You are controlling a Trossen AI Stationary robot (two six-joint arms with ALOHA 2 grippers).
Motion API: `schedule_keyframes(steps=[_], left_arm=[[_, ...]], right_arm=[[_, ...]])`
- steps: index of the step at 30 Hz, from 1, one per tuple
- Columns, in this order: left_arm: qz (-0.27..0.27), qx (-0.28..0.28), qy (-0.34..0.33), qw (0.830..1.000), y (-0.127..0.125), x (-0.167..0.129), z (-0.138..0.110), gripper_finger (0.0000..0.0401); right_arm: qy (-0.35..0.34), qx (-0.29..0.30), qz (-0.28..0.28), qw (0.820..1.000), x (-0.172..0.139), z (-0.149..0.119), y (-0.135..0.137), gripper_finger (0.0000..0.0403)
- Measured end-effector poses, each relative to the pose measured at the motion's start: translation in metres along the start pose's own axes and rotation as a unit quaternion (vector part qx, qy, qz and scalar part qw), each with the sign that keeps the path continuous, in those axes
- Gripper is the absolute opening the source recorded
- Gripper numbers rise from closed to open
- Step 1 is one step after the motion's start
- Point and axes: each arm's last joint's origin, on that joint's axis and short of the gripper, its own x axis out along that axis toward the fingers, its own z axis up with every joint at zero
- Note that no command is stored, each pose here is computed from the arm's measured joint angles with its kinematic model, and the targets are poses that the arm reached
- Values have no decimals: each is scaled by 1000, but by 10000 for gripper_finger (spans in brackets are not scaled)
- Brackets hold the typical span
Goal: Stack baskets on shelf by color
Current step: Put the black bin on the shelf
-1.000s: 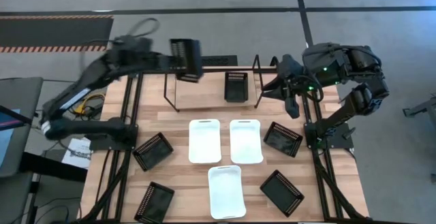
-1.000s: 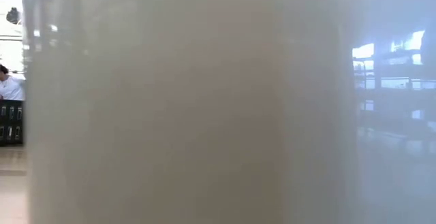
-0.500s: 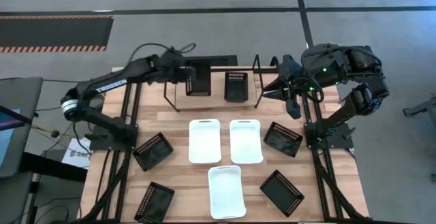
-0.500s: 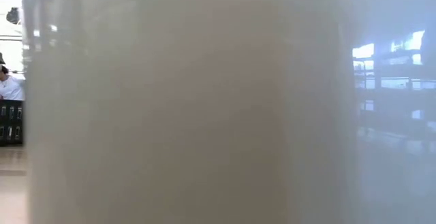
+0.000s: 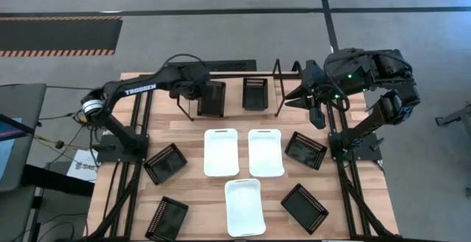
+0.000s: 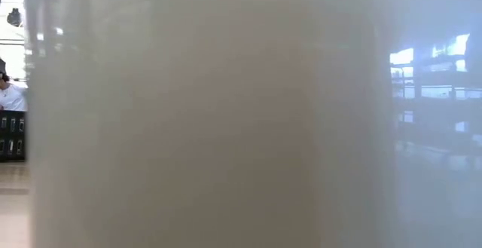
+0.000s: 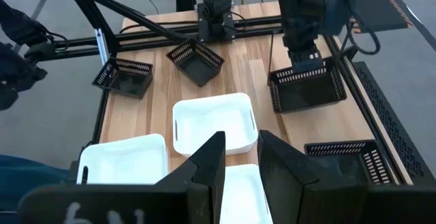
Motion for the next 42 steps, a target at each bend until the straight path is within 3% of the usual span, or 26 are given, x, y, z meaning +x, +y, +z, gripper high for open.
schedule_keyframes(steps=[26, 36, 42], left_arm=[[5, 0, -9, 1000, 4, 9, 13, 7], [9, 21, -21, 1000, 3, 8, 15, 75], [-33, 39, -36, 998, -9, -12, 27, 115]], right_arm=[[14, -1, -2, 1000, 0, -3, 0, 107], [13, -1, -2, 1000, 0, -3, 0, 107], [13, 0, -2, 1000, 0, -2, 0, 107]])
